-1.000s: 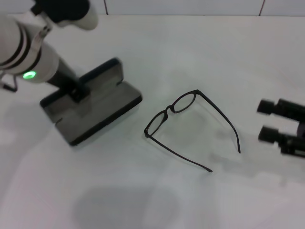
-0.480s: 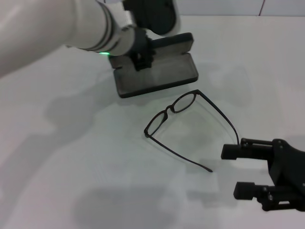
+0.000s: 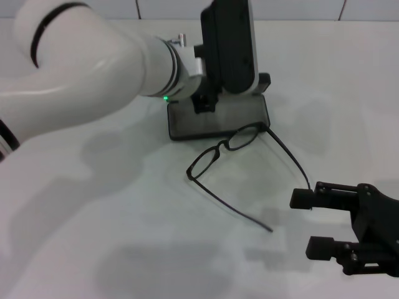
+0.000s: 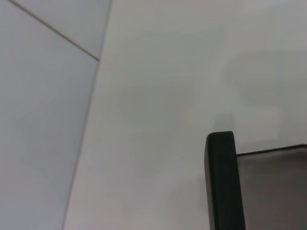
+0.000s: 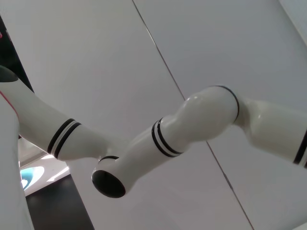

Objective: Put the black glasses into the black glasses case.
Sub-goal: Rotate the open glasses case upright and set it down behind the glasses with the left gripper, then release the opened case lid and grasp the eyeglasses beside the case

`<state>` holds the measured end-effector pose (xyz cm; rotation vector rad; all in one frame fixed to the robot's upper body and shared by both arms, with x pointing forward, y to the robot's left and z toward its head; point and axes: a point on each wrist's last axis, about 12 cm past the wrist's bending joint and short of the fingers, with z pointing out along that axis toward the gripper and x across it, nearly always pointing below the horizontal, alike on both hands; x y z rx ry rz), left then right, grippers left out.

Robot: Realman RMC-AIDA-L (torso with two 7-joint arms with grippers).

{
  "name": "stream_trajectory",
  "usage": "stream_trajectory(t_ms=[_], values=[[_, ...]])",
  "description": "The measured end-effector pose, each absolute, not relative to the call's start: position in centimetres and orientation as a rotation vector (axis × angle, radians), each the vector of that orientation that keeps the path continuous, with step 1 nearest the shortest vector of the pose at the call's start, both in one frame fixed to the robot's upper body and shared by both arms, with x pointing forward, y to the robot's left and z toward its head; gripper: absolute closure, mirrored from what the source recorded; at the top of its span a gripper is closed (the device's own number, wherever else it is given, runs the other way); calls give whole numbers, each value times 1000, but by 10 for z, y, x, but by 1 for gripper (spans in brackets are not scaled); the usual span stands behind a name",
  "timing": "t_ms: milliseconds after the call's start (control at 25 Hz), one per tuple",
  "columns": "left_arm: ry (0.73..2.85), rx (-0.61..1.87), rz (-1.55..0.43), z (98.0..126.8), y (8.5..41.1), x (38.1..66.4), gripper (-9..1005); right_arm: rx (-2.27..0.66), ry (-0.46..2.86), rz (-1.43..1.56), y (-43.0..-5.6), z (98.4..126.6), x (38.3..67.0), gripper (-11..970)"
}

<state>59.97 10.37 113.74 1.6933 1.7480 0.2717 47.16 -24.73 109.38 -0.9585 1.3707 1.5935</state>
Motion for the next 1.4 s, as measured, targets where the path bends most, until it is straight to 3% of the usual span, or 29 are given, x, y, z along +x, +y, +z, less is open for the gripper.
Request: stream_trajectory(t_ms=[640, 800, 880, 1120, 1200, 1400], values=[[1713, 1729, 275, 1126, 100, 592, 799, -961, 1378, 1580, -250, 1095, 475, 247], [1705, 1734, 273, 1132, 98, 591, 648, -964, 1387, 1569, -254, 1096, 475, 248], [1701, 1727, 267, 1137, 97, 590, 572, -972, 1403, 1546, -258, 1097, 478, 249], [1662, 1672, 232, 1162, 97, 577, 537, -1058, 1529, 1463, -269, 1105, 499, 250], [1616, 1592, 198, 1183, 99, 562, 531, -1087, 1540, 1446, -269, 1109, 503, 251], [1569, 1360, 35, 1219, 111, 541, 528, -1275, 1611, 1232, -263, 1141, 536, 252]])
